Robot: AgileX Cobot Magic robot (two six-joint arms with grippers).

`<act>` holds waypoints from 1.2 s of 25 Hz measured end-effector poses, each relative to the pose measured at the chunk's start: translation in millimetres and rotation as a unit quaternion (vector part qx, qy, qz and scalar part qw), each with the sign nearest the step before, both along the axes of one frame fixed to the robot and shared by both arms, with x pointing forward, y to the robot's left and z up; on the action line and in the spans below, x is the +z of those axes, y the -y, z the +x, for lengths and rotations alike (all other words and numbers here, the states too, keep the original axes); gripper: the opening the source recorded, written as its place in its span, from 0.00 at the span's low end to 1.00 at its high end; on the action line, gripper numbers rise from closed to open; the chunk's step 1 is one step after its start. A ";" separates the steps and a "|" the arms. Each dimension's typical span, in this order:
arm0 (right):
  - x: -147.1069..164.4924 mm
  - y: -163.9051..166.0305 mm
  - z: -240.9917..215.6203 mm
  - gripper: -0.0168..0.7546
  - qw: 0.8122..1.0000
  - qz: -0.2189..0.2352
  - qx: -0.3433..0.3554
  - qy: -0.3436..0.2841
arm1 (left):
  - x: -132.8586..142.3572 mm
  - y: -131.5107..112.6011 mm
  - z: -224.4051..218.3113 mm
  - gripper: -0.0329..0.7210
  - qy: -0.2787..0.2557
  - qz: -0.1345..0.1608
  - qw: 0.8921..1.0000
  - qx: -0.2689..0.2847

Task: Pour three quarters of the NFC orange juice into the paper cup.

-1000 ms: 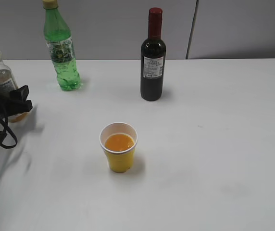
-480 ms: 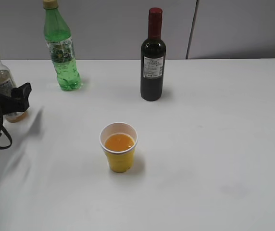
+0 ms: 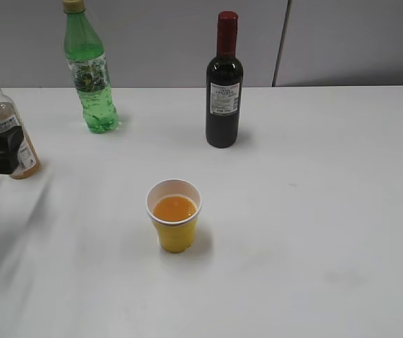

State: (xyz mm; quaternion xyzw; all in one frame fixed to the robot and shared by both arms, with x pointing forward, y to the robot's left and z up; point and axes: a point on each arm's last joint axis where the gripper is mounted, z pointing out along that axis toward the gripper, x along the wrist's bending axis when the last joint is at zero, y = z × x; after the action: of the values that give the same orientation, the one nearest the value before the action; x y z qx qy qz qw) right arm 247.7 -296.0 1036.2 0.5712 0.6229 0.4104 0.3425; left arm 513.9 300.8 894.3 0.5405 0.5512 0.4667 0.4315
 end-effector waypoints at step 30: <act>-0.1 0.0 0.0 0.77 1.000 0.000 0.000 0.000 | 157.9 6.4 -77.2 0.86 -0.328 0.000 0.943 -0.049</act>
State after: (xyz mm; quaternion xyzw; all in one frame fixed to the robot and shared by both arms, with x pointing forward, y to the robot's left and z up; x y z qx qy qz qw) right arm 247.7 -296.0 1036.1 0.5713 0.6231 0.4101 0.3423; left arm 436.7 294.4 1052.3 0.6896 0.6355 0.2419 0.2491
